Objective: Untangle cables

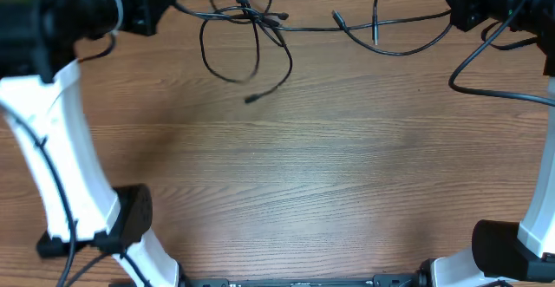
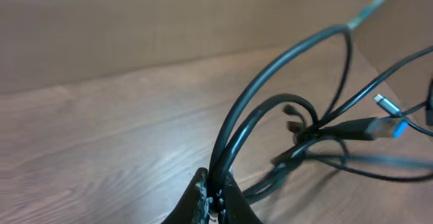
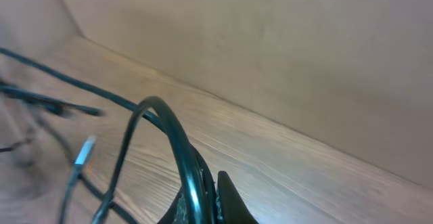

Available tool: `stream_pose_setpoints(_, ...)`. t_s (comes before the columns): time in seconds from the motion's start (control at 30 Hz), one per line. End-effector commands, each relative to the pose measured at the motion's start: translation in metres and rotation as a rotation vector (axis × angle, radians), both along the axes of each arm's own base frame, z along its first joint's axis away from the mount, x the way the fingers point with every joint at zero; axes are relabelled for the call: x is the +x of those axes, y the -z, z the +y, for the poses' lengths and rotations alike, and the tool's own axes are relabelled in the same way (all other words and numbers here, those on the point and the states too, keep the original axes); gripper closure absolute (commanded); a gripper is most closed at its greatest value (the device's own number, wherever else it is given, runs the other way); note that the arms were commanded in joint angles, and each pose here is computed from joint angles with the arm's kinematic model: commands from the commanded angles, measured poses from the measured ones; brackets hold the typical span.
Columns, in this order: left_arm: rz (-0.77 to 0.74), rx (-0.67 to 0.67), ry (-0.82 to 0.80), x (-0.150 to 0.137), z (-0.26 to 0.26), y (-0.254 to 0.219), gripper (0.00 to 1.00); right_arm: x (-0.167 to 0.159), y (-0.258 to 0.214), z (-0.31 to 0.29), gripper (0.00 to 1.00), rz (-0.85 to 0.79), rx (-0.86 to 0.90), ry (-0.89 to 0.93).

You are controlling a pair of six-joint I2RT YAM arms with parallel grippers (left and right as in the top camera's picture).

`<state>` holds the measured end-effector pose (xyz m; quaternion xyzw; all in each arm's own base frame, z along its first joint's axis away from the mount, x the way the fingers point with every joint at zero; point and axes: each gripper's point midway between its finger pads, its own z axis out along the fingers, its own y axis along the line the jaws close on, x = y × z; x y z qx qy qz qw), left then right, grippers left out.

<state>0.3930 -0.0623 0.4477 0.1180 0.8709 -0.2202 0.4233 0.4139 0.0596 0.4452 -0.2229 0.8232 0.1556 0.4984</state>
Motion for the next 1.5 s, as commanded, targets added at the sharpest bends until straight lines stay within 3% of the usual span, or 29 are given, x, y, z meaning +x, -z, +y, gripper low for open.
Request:
stream_pose_setpoints(0.0,-0.064,0.033,-0.094,-0.016,0.023,-0.022,0.96,0.006,-0.001,-0.040,0.96,-0.017,-0.093,0.158)
stream_pose_setpoints(0.23,-0.071,0.014,-0.190,-0.023,0.062,-0.028,0.96,0.005,0.001,-0.108,0.96,0.004,-0.104,0.348)
stream_pose_setpoints(0.57,-0.081,-0.007,-0.179,-0.024,0.064,-0.031,0.96,0.000,0.001,-0.164,0.96,0.011,-0.065,0.498)
stream_pose_setpoints(0.6,-0.081,-0.007,-0.179,-0.024,0.064,-0.031,0.96,0.001,0.001,-0.165,0.91,0.012,-0.061,0.504)
stream_pose_setpoints(0.63,-0.080,-0.007,-0.179,-0.024,0.063,-0.031,0.96,0.001,0.002,-0.166,0.60,0.017,-0.057,0.511)
stream_pose_setpoints(0.67,-0.080,-0.008,-0.178,-0.024,0.063,-0.031,0.96,0.002,0.003,-0.167,0.02,0.022,-0.040,0.523)
stream_pose_setpoints(0.83,-0.084,-0.026,-0.155,-0.025,0.059,-0.033,0.96,0.004,0.002,-0.163,0.00,0.029,0.014,0.526)
stream_pose_setpoints(1.1,-0.083,-0.089,-0.080,-0.029,0.039,-0.038,0.96,0.000,-0.013,-0.101,0.00,0.011,0.175,0.221)
stream_pose_setpoints(1.47,-0.178,-0.149,0.087,-0.024,-0.046,-0.067,0.96,-0.001,0.026,-0.011,0.00,0.164,0.150,-0.025)
